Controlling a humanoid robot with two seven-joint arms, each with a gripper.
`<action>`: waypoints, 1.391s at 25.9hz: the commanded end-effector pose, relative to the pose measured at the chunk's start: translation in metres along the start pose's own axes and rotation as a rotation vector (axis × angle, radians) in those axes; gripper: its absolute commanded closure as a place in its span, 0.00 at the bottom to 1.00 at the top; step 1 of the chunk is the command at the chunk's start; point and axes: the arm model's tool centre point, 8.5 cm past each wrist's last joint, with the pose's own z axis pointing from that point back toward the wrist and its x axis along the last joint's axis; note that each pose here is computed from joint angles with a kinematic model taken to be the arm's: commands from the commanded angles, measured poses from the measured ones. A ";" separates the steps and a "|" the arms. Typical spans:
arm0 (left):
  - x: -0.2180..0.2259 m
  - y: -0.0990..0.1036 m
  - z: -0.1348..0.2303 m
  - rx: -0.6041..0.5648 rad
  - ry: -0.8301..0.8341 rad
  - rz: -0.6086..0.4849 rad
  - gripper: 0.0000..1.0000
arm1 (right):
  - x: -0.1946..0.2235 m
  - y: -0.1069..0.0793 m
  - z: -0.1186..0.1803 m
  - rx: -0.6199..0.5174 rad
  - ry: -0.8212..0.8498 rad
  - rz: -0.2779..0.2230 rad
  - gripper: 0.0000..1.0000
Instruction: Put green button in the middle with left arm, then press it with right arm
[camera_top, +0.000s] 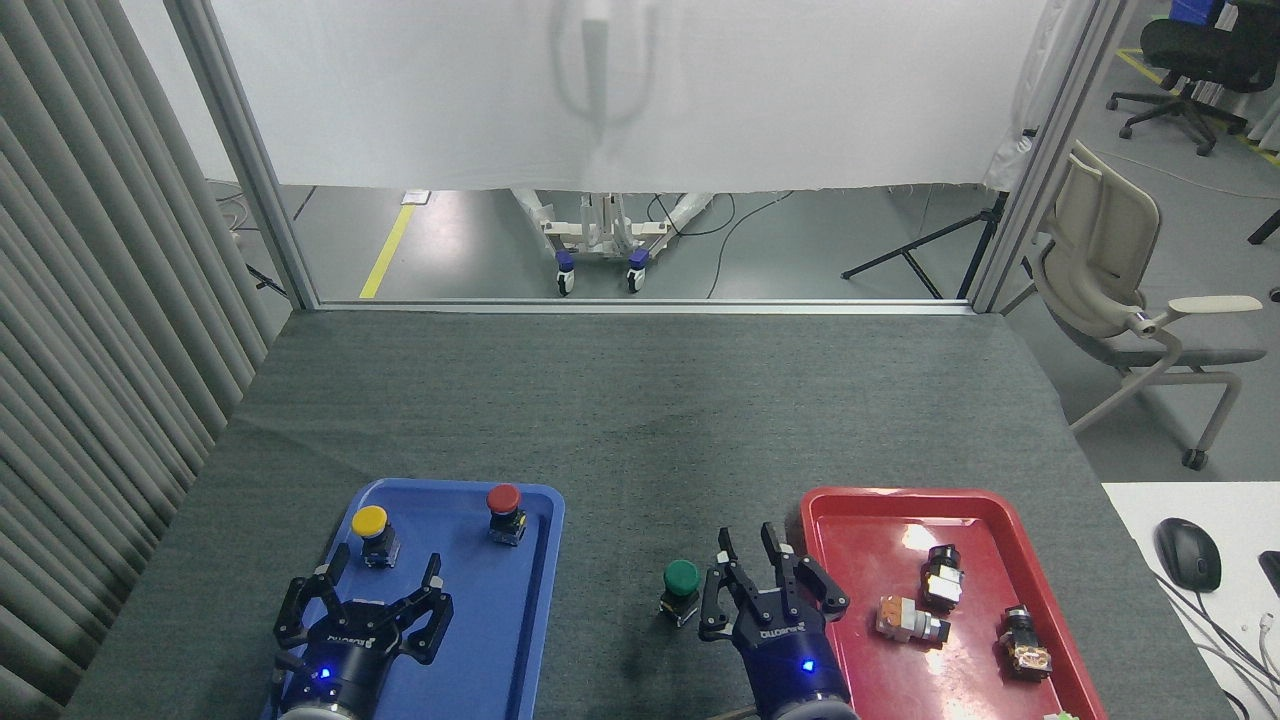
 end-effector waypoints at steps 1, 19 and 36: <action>-0.001 -0.001 0.000 -0.005 -0.001 -0.001 0.00 | 0.022 0.006 -0.010 0.022 -0.049 0.000 0.81; 0.000 -0.002 -0.001 -0.009 -0.014 0.001 0.00 | 0.043 0.060 -0.019 0.238 -0.099 0.054 1.00; 0.000 0.000 -0.003 -0.004 -0.014 0.001 0.00 | 0.034 0.001 -0.030 -0.028 -0.038 0.043 0.50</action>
